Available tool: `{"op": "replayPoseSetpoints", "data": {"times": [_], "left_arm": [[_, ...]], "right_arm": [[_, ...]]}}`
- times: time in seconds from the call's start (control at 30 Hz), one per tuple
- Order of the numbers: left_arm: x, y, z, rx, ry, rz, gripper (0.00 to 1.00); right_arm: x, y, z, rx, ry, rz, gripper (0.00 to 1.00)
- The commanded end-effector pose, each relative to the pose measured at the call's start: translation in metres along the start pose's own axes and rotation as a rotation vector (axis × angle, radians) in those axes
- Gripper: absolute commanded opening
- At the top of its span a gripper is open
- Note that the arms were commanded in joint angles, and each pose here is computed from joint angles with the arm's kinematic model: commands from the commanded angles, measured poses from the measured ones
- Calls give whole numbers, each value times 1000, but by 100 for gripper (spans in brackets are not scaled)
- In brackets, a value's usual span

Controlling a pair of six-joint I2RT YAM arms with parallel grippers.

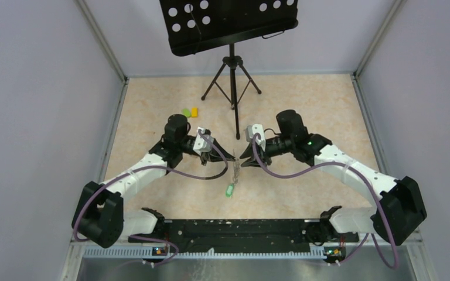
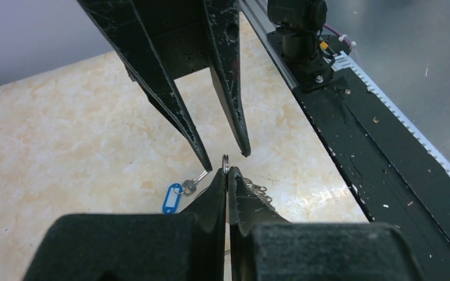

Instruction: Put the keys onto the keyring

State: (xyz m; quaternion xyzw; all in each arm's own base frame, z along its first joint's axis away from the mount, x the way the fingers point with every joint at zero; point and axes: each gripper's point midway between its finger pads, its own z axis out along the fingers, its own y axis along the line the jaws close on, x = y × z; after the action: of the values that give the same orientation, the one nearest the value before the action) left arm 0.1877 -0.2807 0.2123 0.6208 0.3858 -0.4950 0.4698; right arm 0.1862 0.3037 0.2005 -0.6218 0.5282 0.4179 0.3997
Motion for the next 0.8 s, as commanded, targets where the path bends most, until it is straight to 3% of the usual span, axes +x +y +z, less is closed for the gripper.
{"op": "replayPoseSetpoints", "data": {"times": [0.0,0.33,0.77], "left_arm": [[-25,10,2,-36,-60,-37,0],[-25,1,3,-46,-134,-95,0],[-22,2,4,-66,-160,-136,0]], "right_arm": [[-31,0,-4,2,-62,-92,30],[-38,-12,-7,80,-73,-88,25],[-37,-4,-4,30,-91,-71,25]]}}
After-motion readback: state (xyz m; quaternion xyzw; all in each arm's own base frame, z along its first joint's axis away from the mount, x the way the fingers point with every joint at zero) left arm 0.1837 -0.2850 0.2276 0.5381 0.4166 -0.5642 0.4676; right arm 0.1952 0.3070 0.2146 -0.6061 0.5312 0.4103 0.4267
